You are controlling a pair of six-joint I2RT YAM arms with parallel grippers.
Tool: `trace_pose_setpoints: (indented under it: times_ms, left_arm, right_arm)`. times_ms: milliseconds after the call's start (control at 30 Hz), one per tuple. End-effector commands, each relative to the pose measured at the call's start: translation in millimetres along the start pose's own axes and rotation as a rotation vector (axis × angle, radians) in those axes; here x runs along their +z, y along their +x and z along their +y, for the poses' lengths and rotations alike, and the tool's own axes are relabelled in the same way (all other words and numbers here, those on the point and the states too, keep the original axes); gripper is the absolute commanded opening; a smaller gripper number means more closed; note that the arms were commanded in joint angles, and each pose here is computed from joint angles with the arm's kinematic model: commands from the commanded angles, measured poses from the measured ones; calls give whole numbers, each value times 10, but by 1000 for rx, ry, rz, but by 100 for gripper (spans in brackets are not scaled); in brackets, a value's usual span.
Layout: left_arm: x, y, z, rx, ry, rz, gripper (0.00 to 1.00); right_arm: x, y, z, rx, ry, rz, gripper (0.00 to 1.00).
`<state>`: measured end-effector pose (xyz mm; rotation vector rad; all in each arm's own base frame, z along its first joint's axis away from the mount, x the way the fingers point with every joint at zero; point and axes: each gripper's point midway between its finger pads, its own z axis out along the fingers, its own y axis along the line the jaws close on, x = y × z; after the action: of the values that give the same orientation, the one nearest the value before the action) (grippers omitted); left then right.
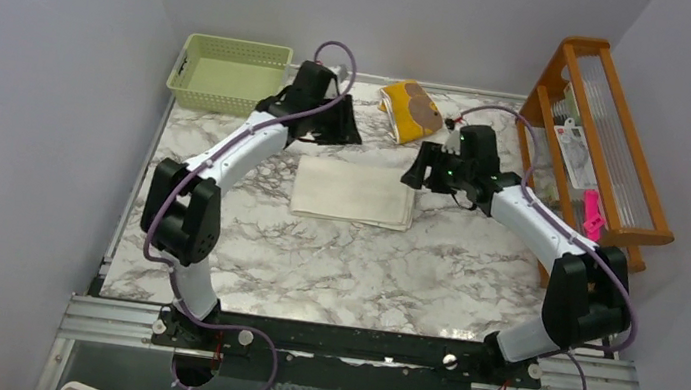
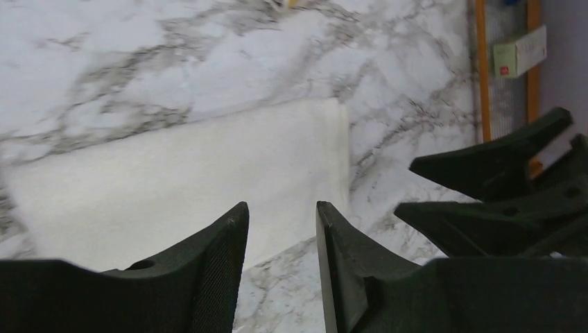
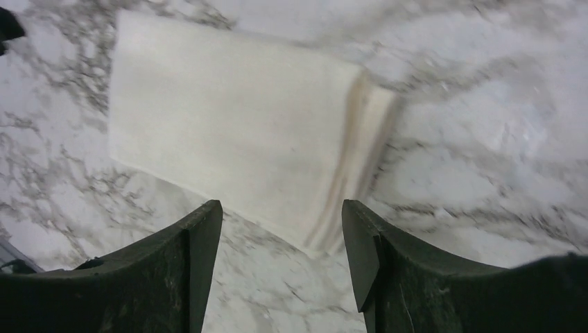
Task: Roll the towels
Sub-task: Fold the towel at the center of the board.
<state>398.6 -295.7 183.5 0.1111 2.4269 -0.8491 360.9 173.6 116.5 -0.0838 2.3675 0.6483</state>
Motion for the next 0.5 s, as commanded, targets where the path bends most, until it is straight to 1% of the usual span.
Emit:
trace_pose_setpoints:
  times_ms: [0, 67, 167, 233, 333, 467]
  left_arm:
    - [-102, -102, 539, -25, -44, -102, 41]
    - [-88, -54, 717, -4, -77, -112, 40]
    - [7, 19, 886, 11, -98, -118, 40]
    - [88, 79, 995, 4, -108, -114, 38]
    - [186, 234, 1206, -17, -136, -100, 36]
    - [310, 581, 1500, -65, -187, -50, 30]
  right_arm:
    - [216, -330, 523, -134, -24, -74, 64]
    - [381, -291, 691, -156, -36, -46, 64]
    - [626, -99, 757, -116, -77, 29, 63]
    - [755, 81, 675, -90, -70, 76, 63]
    - [870, 345, 410, -76, 13, 126, 62]
    - [882, 564, 133, -83, 108, 153, 62]
